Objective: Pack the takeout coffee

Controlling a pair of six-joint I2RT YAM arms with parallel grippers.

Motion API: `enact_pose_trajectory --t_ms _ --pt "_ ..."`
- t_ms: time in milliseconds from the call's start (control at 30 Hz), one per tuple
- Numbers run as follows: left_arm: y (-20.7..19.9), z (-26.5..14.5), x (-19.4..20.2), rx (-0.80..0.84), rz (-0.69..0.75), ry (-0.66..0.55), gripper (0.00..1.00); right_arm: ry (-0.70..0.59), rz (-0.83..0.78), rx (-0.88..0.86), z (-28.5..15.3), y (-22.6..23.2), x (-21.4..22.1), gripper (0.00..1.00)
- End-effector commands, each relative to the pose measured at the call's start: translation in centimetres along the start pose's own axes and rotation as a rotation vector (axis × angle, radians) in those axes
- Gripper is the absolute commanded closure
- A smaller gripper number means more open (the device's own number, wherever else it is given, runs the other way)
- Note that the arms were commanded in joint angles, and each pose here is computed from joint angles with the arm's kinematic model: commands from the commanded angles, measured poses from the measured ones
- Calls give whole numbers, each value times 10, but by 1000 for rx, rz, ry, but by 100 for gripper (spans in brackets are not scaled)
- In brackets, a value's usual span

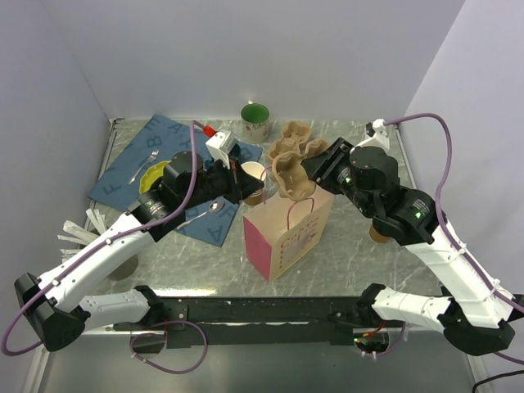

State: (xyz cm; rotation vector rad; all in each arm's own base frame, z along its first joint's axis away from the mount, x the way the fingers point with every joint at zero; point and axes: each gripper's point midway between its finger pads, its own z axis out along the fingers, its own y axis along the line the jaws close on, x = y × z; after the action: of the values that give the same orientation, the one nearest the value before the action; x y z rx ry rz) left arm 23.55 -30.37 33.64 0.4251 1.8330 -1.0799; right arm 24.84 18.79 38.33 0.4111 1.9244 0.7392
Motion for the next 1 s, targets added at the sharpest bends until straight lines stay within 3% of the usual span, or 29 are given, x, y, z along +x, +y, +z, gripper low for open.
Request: enact_pose_trajectory --t_ms 0,533,967 --pt "-10 -6 -9 44 -4 -35 99 -33 -30 37 5 -8 1 62" --pt "-10 -4 -5 48 -25 -27 99 -9 -96 69 6 -10 15 62" --pt "-12 -4 -1 64 -28 -16 99 -150 -46 53 0 -1 -19 62"
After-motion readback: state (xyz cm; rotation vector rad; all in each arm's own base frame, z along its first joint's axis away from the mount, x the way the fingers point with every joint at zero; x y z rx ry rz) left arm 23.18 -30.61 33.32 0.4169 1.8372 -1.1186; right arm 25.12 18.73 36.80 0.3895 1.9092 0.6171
